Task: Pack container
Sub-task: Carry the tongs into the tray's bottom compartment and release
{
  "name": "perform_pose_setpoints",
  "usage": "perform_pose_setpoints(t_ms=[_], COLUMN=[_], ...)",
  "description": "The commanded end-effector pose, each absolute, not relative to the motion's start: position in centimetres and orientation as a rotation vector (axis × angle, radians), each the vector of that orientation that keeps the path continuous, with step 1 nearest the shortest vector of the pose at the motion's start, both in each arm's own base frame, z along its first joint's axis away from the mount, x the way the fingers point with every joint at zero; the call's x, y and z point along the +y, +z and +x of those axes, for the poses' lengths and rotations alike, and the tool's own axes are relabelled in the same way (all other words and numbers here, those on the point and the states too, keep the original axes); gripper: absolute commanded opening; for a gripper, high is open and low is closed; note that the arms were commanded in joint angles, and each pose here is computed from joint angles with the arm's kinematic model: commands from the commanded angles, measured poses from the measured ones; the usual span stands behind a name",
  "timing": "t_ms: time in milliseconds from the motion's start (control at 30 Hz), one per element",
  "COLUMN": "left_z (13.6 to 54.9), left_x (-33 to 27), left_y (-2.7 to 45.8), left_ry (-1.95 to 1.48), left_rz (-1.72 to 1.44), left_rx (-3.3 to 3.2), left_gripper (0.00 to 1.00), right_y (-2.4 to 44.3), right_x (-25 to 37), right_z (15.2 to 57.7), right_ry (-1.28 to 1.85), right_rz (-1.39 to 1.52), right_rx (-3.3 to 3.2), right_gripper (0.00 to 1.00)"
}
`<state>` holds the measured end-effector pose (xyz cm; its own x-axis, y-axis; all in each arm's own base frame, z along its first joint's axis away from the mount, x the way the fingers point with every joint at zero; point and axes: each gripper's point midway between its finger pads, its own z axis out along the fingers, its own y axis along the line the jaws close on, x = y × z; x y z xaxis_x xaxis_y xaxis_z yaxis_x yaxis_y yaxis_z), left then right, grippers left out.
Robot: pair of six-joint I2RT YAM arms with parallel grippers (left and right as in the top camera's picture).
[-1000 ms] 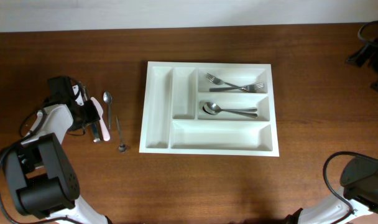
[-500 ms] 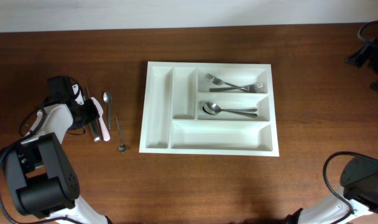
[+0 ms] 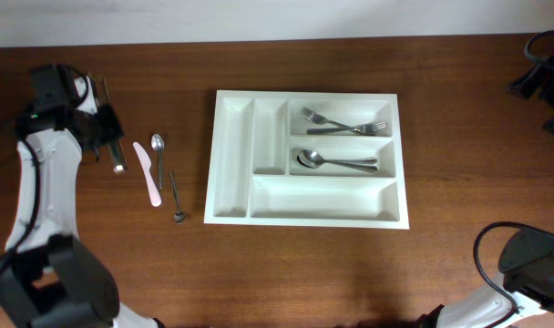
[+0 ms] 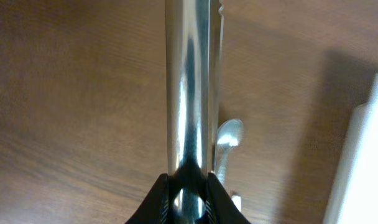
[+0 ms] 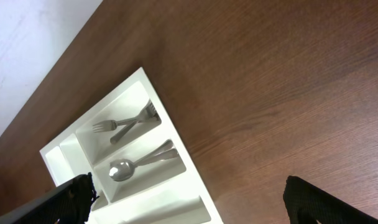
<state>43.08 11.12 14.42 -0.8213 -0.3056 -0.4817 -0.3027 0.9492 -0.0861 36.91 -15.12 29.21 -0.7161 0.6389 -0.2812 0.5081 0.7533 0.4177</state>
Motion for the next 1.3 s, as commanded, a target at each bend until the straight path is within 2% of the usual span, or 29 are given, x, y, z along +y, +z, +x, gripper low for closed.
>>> perform_pose_setpoints(t_ms=[0,167,300,567,733,1167,1200,1233,1267], left_z=[43.5,42.7,41.0,36.6,32.6,29.9,30.0,30.1,30.3], left_x=[6.0,-1.1,-8.0,-18.5,-24.4,-28.0,-28.0,-28.0,-28.1], left_y=[20.6,20.8,20.0,19.0,17.1,6.7,6.6,6.6,6.7], left_ry=[-0.091,-0.131,-0.115,-0.092,-0.25,-0.334,-0.313,-0.301,-0.289], left_rz=[-0.177,0.144,0.643,1.453,1.869,2.172,2.176,2.177,2.173], left_rx=[2.508,2.539,2.512,2.199,1.917,1.975,1.973,1.97,1.965], left_gripper=[0.02,0.02,0.02,0.02,0.02,0.02,0.04,0.12,0.31], right_y=[29.0,29.0,29.0,29.0,29.0,29.0,29.0,29.0,29.0], right_x=[-14.9,-14.9,-14.9,-14.9,-14.9,-14.9,-14.9,-14.9,-14.9], right_z=[37.0,37.0,37.0,37.0,37.0,37.0,37.0,37.0,37.0], right_ry=[0.462,0.462,0.462,0.462,0.462,0.462,0.462,0.462,0.462], right_rz=[0.877,0.877,0.877,0.877,0.877,0.877,0.877,0.877,0.877], right_rx=[2.543,2.543,2.543,2.543,2.543,2.543,2.543,2.543,2.543], right_gripper=[0.99,0.98,0.99,0.99,0.99,0.99,0.99,0.99,0.99])
